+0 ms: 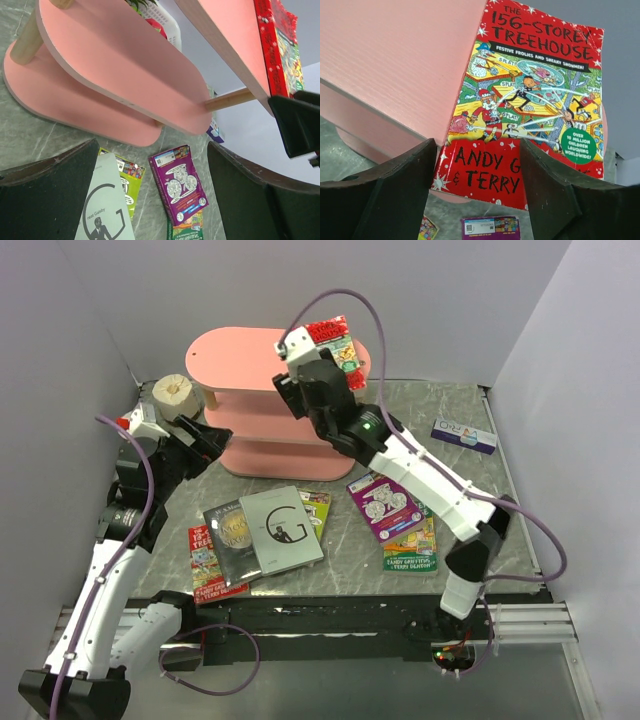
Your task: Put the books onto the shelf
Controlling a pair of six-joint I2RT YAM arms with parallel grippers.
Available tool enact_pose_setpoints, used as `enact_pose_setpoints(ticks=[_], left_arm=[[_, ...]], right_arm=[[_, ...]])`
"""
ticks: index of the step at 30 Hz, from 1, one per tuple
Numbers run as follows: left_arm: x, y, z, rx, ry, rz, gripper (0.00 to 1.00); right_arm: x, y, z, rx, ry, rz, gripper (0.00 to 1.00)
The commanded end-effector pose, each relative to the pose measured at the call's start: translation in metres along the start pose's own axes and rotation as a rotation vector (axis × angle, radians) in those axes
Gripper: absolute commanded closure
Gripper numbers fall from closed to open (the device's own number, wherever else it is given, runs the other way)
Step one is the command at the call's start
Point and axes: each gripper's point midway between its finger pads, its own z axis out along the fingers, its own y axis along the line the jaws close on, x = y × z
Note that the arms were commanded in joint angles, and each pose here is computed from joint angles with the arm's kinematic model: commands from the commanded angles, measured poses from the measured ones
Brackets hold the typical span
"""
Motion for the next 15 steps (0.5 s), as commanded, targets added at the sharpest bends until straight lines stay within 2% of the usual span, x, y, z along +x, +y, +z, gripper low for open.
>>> enact_pose_setpoints(ticks=[1,2,7,14,15], left_arm=[[-0.009,-0.007,-0.005,0.024,-0.040,0.030,0.04],[-0.009,-0.008,-0.004,0.030,-0.041,0.029,0.04],[-0.020,-0.029,0.003,0.090,-0.051,0.020,0.04],[-0.071,-0.109,0.020,0.272,-0.085,0.032,0.04],[-0.089,-0.132,0.014,0.326,-0.120,0.045,0.04]], right_arm=[[0.030,-0.036,-0.021,0.059,0.054,0.033,0.28],[0.045,-0.033,-0.022,0.055,0.078,0.020,0.28],[0.043,-0.050,-0.044,0.041,0.045,0.059,0.23],[0.005,-0.048,-0.061,-0.050,-0.056,0.128,0.16],[-0.003,-0.051,-0.068,-0.055,-0.081,0.166,0.14]])
